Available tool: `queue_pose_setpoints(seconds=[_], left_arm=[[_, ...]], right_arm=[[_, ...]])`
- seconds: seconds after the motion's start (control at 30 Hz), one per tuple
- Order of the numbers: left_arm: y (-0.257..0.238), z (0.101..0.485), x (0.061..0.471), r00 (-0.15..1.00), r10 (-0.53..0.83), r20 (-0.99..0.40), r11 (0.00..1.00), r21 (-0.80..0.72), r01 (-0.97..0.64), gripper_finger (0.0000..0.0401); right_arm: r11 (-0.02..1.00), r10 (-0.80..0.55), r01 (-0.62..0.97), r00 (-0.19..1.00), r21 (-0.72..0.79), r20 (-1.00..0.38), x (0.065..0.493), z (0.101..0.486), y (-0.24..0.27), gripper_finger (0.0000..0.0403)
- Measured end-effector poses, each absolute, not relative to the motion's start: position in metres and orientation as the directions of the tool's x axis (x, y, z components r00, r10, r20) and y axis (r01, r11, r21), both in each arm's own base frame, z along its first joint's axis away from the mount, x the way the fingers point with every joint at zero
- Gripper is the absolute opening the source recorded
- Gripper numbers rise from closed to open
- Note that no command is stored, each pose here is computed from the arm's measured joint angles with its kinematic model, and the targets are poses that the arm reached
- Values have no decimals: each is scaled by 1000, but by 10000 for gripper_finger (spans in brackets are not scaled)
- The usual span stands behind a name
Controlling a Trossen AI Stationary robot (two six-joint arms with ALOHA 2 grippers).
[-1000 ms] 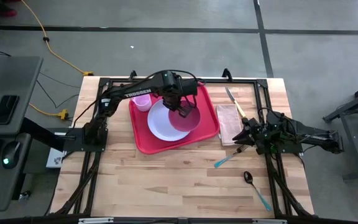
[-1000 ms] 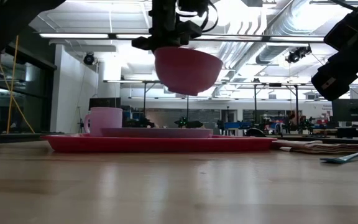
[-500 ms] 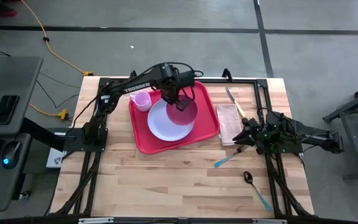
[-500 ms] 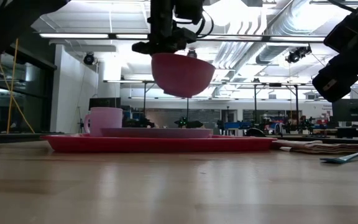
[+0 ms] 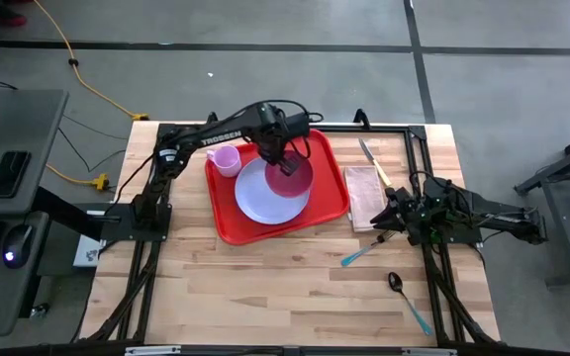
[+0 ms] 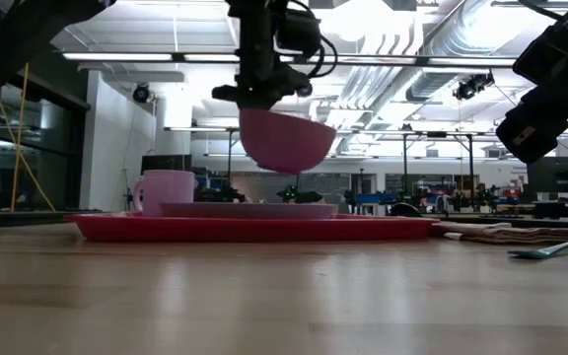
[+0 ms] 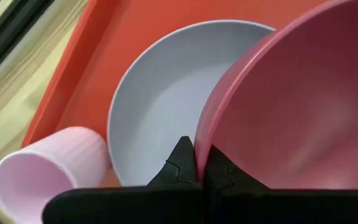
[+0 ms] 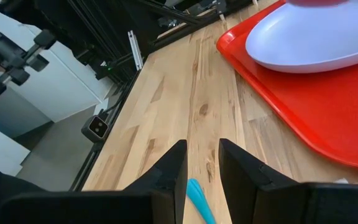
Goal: Set up tray
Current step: Stack the pink bowl on the purple plate
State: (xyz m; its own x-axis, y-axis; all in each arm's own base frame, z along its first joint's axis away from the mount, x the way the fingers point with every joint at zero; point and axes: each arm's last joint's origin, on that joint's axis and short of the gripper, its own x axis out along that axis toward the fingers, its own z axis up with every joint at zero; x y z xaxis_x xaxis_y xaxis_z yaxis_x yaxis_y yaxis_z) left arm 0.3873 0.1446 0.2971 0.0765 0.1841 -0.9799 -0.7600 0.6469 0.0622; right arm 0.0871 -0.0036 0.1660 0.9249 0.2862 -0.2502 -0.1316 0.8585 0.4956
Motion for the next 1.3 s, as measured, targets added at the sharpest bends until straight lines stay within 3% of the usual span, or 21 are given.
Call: queue_pose_setpoints(seconds=[0.27, 0.83, 1.3], left_arm=[[142, 267, 385, -10, 186, -983, 638, 128, -759, 16], [125, 261, 347, 113, 225, -968, 568, 36, -822, 16], [123, 233, 343, 98, 186, -978, 591, 32, -806, 16]], right_arm=[[857, 276, -119, 928, 502, -251, 87, 166, -4, 71], [857, 225, -65, 939, 510, -258, 88, 166, -5, 71], [844, 223, -53, 940, 534, -258, 88, 166, -6, 71]])
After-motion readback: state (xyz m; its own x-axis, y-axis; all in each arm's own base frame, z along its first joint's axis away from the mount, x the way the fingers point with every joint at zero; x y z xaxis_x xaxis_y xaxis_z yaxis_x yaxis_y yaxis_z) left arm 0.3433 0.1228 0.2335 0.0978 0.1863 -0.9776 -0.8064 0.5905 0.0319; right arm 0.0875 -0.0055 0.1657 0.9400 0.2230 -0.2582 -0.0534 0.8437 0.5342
